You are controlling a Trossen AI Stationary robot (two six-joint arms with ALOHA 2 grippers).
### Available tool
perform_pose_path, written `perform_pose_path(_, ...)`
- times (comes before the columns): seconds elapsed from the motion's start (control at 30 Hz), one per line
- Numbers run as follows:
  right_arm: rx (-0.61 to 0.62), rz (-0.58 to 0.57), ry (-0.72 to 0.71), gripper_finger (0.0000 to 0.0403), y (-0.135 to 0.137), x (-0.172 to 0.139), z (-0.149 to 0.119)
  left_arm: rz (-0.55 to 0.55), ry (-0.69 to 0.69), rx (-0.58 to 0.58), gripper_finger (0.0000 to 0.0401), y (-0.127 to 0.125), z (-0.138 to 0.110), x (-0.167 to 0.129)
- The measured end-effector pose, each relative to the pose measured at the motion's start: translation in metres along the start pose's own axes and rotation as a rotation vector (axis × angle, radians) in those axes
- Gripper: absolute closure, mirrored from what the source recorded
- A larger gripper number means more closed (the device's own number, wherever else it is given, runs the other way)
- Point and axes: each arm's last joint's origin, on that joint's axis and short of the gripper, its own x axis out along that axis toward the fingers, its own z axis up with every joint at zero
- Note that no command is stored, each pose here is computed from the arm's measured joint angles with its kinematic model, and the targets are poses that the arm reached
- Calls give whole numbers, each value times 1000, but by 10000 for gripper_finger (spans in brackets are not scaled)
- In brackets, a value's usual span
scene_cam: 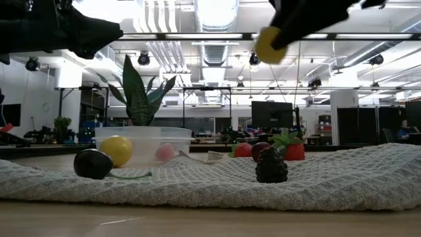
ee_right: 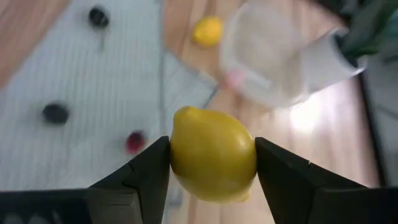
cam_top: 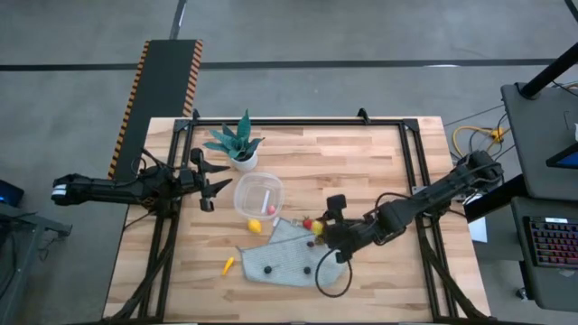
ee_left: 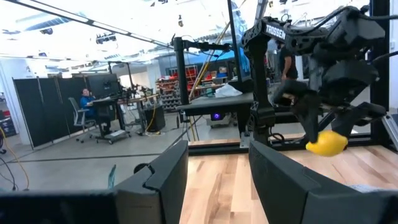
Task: Pick and placing Produce into tupperware
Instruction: Put the right yellow lemon into the container
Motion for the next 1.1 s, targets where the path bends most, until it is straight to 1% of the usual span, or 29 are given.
perform_pose_path(0.07,-2,-9,-52,200,-1,-1,3,0,-1,0,244,0,0,0)
perform_pose_path(0.17,-21,-54,-119,200,-2,0,6,0,-2,0,244,0,0,0)
perform_pose_path(0.23,-39,-68,-142,200,-3,3,6,0,-1,0,244,0,0,0)
perform_pose_path(0.37,-7,-123,-197,200,-9,8,8,0,-2,-1,244,0,0,0)
perform_pose_path(0.53,4,-159,-250,200,-16,15,6,0,0,0,244,0,0,0)
perform_pose_path(0.77,15,-179,-244,200,-23,20,3,0,-1,0,244,0,0,0)
perform_pose_path(1.1,11,-169,-247,200,-22,20,3,0,-1,0,244,0,0,0)
